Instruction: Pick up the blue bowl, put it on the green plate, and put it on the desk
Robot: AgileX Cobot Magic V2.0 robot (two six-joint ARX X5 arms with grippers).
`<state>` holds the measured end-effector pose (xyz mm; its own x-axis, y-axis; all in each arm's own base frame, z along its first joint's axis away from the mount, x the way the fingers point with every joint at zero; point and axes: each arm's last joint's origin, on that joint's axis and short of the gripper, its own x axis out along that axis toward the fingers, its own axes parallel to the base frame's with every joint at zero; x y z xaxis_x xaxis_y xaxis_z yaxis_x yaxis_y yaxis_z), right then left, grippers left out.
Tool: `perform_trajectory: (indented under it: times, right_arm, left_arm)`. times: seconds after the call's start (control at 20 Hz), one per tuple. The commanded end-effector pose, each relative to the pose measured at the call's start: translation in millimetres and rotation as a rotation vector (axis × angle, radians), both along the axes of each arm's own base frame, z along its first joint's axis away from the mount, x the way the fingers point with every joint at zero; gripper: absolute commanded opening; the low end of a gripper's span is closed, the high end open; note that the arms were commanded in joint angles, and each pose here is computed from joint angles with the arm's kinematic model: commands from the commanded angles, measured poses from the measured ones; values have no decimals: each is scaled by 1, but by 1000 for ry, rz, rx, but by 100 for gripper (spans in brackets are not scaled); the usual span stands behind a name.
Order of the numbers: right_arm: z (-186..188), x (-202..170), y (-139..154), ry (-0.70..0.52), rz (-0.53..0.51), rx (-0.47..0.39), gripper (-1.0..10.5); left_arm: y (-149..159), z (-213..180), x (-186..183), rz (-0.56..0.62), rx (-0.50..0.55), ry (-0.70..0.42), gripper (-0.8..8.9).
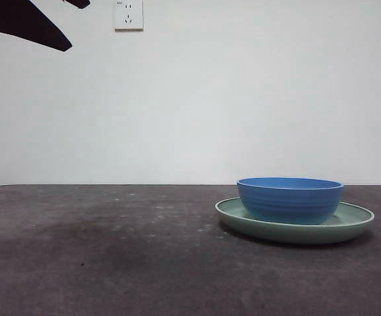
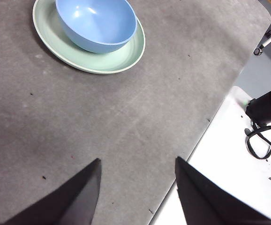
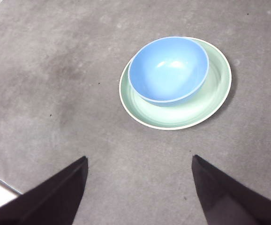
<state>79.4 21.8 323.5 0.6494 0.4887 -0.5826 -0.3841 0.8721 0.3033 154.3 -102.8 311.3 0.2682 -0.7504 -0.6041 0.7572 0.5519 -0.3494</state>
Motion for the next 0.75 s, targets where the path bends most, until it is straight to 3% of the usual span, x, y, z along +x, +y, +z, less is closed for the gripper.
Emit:
perform_trajectory:
  times: [0.05, 0.2, 0.3, 0.45, 0.75]
  right_arm:
    - [5, 0, 0, -11, -10, 16, 352]
    - [5, 1, 0, 9, -47, 29, 352]
    - [3, 7, -2, 48, -150, 21, 352]
    - [-2, 28, -4, 87, -301, -60, 352]
    - [-25, 110, -3, 158, -294, -29, 350]
  left_arm:
    - [-2, 3, 1, -15, -8, -12, 249]
    - [-2, 3, 1, -14, -7, -9, 249]
    - [-2, 2, 1, -14, -7, -7, 249]
    - [-2, 2, 1, -11, -8, -4, 249]
    - [-2, 2, 1, -11, -8, -3, 249]
